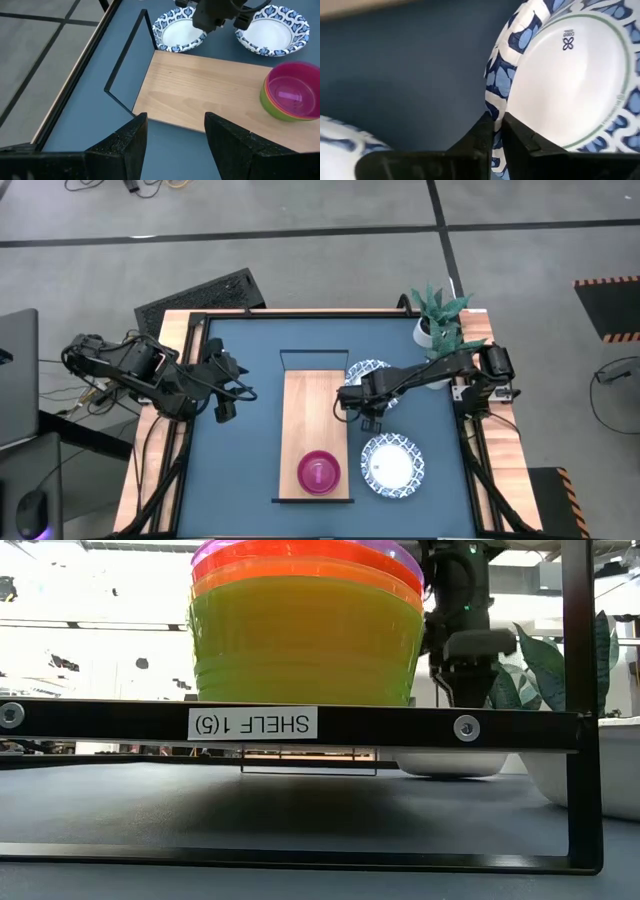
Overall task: Place and stack bowls onto a shelf
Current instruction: Remove the top white bowl from the stacked bowl
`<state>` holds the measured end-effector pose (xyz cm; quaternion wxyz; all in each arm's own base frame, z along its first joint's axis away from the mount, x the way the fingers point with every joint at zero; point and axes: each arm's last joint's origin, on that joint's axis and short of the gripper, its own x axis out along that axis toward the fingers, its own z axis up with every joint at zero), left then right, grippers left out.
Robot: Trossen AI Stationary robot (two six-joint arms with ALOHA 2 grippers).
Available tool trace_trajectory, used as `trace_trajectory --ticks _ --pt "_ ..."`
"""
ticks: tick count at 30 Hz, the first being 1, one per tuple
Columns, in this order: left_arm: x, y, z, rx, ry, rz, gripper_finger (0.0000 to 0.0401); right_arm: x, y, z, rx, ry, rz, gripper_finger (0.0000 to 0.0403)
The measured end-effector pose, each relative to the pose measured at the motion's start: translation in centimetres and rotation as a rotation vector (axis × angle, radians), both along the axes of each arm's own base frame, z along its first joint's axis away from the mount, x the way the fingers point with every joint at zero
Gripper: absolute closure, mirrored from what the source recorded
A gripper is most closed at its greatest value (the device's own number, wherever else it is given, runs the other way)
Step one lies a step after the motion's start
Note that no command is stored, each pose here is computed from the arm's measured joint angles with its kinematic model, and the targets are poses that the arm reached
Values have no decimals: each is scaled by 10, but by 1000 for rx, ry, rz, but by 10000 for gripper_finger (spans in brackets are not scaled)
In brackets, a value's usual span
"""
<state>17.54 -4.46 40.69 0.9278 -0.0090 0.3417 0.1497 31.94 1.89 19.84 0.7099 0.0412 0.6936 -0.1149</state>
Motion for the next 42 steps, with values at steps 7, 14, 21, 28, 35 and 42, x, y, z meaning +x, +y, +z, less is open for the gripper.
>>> trace_trajectory --ticks 7,14,21,28,35,42 --pt "0 0 0 0 0 0 218 6 1 18 27 -18 11 348" --pt "-1 0 -1 -3 7 5 218 9 3 36 68 -18 48 348" --pt "-2 1 -2 -11 26 21 218 13 7 49 175 -40 105 348" --pt "-3 1 -3 -9 38 23 218 6 0 50 245 37 96 349" --pt "-3 1 -3 -11 39 22 218 0 -10 60 289 18 74 364" --pt "11 -4 -10 -29 -60 4 218 -3 -30 77 257 -110 -90 366"
